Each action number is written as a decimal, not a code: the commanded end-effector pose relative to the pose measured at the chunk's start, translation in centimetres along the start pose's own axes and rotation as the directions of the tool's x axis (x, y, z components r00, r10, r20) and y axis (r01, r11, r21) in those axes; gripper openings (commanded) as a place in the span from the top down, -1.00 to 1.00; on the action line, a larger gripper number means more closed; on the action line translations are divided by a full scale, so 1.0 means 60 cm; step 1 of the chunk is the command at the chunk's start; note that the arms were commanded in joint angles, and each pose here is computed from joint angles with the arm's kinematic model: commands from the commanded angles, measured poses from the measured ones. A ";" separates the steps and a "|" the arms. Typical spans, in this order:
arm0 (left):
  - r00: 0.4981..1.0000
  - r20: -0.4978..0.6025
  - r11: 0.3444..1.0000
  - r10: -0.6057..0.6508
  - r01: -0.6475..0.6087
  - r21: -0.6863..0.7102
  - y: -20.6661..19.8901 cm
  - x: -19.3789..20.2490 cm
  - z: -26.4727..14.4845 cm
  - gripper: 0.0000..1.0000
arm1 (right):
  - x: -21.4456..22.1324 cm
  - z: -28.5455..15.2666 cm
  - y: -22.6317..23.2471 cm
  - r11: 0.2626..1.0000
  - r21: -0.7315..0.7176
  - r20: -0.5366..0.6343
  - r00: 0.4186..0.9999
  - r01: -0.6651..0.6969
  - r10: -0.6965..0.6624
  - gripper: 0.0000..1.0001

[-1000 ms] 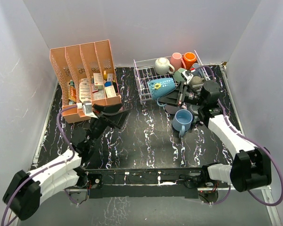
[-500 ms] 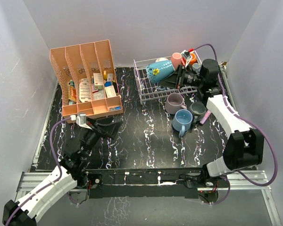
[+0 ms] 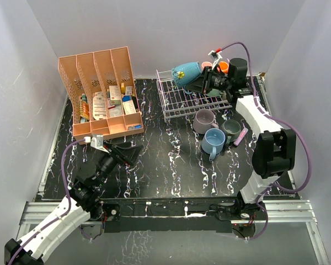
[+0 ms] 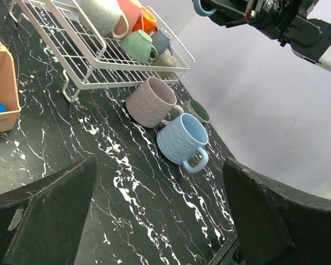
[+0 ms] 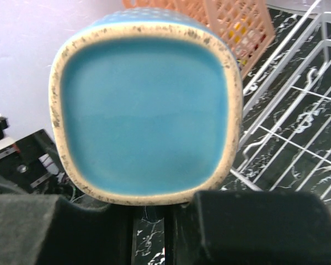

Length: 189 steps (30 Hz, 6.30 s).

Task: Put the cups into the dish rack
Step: Turn the cup upside down in the dish rack.

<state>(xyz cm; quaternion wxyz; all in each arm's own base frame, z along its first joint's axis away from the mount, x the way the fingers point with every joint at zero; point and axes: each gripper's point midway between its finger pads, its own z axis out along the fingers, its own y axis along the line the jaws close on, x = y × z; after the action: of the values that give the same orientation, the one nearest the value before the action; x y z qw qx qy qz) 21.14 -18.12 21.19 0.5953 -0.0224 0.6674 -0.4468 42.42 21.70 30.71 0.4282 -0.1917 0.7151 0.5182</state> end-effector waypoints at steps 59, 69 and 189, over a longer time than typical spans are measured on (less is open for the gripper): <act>0.994 -0.004 0.987 0.106 -0.106 -0.122 0.026 -0.026 0.003 -0.94 | -0.047 0.217 -0.352 0.586 0.646 -0.179 0.843 0.489 -0.507 0.84; 0.995 -0.015 0.988 0.097 -0.098 -0.122 0.027 -0.021 0.003 -0.94 | -0.038 0.214 -0.386 0.507 0.689 -0.221 0.816 0.518 -0.534 0.65; 0.999 -0.002 0.996 0.049 -0.048 -0.078 0.001 -0.034 -0.005 -0.94 | 0.037 0.200 -0.293 0.568 0.279 -0.438 0.629 0.774 -0.642 0.85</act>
<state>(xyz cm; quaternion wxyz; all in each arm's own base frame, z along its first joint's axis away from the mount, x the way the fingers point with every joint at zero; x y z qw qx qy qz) 21.66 -16.87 20.58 0.5929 -0.0300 0.7014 -0.3945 57.99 26.54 18.53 0.5349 -0.4135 0.7288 0.1086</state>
